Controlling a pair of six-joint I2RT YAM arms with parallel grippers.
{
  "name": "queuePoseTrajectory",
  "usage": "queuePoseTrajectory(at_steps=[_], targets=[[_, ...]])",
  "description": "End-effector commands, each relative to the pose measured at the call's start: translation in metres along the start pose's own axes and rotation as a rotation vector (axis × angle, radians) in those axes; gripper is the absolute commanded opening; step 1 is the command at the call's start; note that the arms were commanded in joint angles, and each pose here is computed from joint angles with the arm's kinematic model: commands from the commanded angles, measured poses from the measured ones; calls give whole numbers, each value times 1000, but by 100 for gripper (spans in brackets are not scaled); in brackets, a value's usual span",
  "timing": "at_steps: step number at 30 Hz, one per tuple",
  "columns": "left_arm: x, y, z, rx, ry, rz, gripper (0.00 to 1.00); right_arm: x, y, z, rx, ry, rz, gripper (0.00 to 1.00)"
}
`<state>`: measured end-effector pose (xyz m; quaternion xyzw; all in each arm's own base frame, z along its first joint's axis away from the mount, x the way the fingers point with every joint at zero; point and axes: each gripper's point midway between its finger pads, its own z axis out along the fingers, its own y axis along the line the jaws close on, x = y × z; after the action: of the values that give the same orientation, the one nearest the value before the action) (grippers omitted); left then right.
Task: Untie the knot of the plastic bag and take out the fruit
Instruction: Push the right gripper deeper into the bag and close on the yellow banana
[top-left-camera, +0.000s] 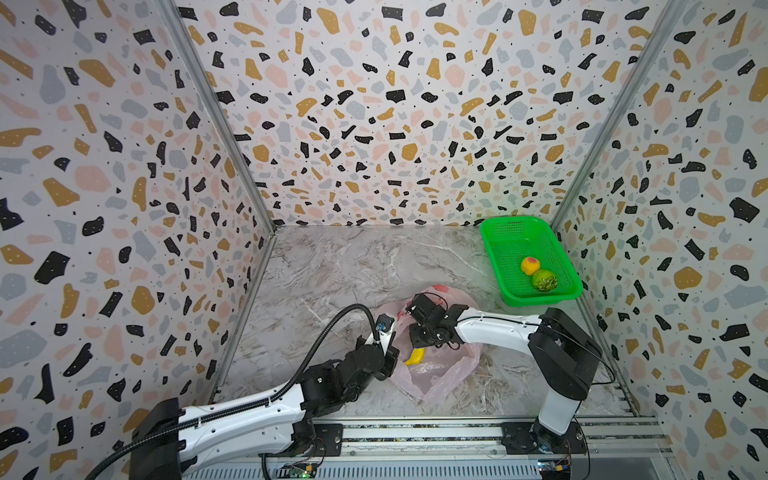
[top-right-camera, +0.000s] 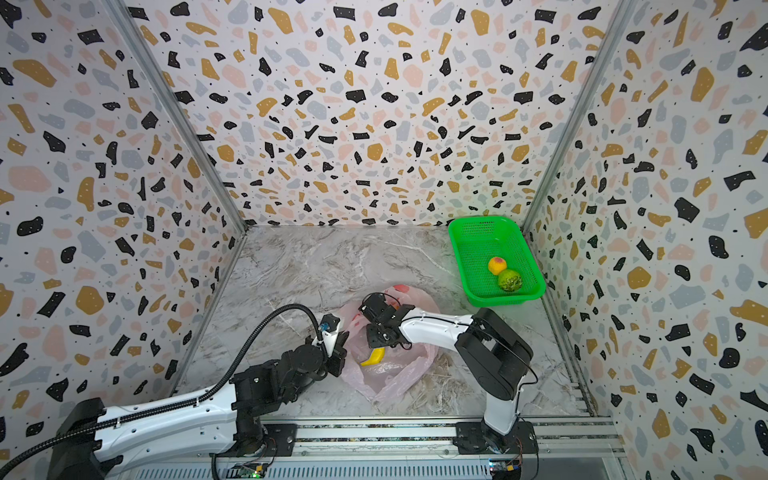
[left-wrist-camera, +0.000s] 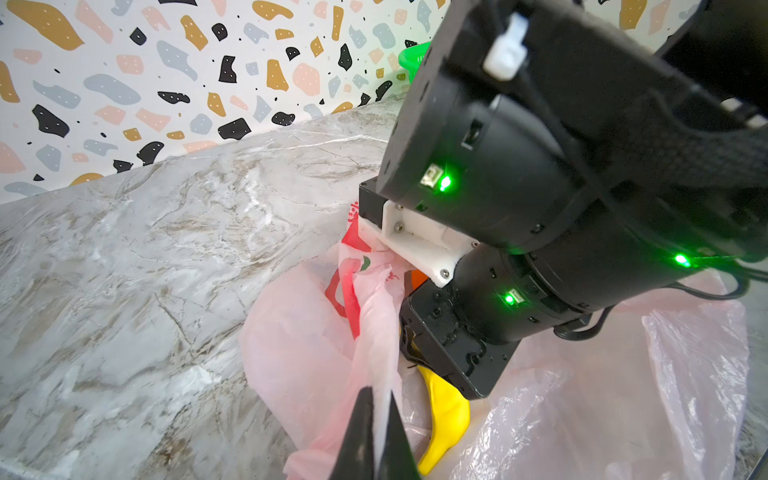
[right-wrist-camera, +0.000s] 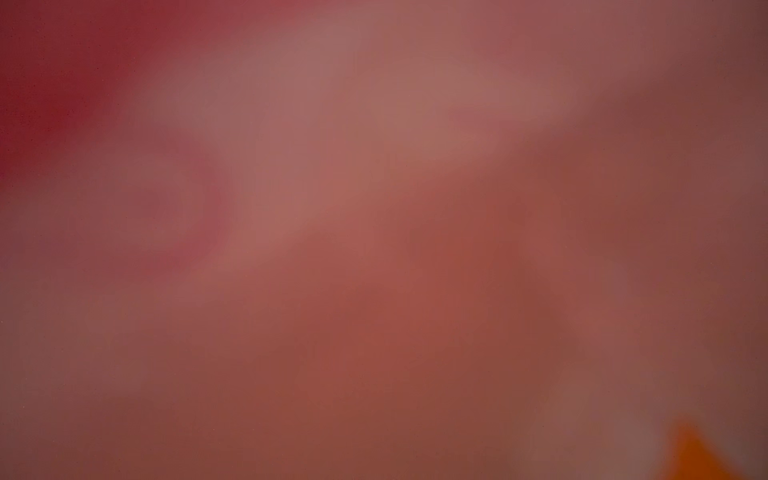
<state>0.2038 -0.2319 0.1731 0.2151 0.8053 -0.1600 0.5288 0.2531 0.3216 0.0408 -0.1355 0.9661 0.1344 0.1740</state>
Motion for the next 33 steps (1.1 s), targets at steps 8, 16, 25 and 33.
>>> queuePoseTrajectory(at_steps=[8,16,25,33], targets=[[-8,-1,-2,2,-25,-14,0,-5,3,-61,-52,-45,-4,32],[-12,-1,-3,0,-41,-22,0,5,1,-70,-77,-56,-40,40],[-10,0,-4,1,-34,-23,0,10,9,-18,-34,-4,-90,57],[-10,2,-5,-7,-36,-22,0,10,9,-7,-15,13,-101,44]])
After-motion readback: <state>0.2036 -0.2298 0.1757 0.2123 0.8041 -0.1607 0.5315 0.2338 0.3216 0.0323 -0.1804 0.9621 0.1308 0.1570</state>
